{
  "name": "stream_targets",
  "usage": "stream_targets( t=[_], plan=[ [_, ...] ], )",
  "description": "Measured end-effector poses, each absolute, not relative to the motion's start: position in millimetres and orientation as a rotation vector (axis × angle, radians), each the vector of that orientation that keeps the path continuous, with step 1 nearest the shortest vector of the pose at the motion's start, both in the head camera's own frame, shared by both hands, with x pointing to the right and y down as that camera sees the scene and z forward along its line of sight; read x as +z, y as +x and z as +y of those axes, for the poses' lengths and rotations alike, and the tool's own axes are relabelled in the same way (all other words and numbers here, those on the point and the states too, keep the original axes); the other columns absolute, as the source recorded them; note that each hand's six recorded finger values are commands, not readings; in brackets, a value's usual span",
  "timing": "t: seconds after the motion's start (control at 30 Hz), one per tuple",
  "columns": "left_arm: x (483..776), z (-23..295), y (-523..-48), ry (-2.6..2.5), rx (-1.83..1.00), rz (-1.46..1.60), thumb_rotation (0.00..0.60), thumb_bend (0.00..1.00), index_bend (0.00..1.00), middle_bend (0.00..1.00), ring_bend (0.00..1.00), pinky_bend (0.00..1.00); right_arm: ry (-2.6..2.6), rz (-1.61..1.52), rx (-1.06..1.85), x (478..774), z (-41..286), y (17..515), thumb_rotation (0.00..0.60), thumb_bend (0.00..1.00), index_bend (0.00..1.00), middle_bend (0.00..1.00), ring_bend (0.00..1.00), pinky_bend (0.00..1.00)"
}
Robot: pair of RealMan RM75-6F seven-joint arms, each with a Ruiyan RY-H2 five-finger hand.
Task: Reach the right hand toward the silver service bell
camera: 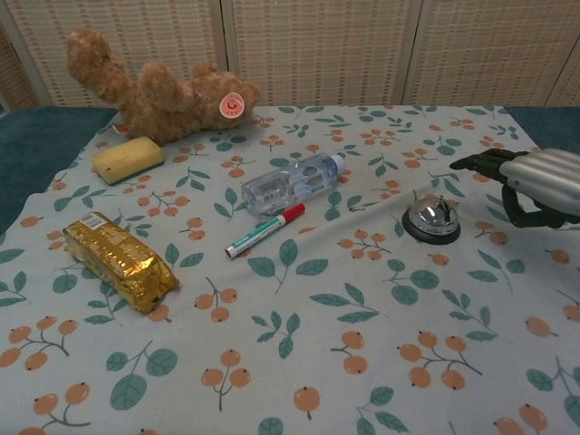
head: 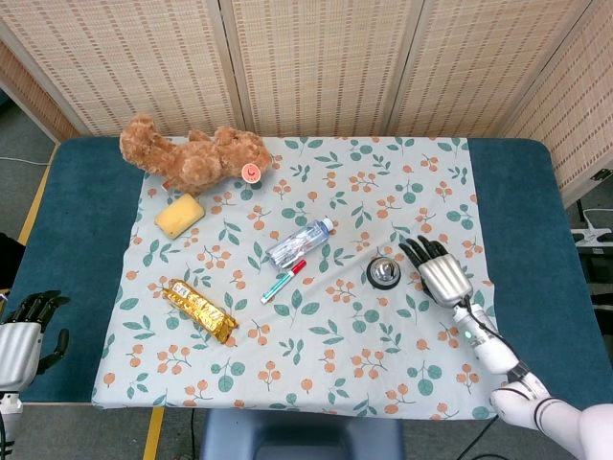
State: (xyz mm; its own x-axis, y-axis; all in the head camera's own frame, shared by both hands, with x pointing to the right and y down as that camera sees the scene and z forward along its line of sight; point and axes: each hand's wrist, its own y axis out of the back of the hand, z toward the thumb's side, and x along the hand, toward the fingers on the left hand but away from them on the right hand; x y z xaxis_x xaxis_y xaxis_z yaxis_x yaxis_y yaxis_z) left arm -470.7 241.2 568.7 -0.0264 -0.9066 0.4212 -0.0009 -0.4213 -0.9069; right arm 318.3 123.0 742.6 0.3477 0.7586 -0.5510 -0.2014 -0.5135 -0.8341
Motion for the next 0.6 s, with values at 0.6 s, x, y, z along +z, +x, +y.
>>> stream_targets(
  t=[0.6],
  plan=[
    [565.4, 241.2, -471.6, -1.515, -1.537, 1.003, 0.600, 0.48, 0.27, 0.20, 0.17, 0.41, -1.834, -0.425, 1.244, 778.0, 118.5, 242.9, 0.600, 1.00, 0.00, 0.05, 0.00, 0.14]
  ],
)
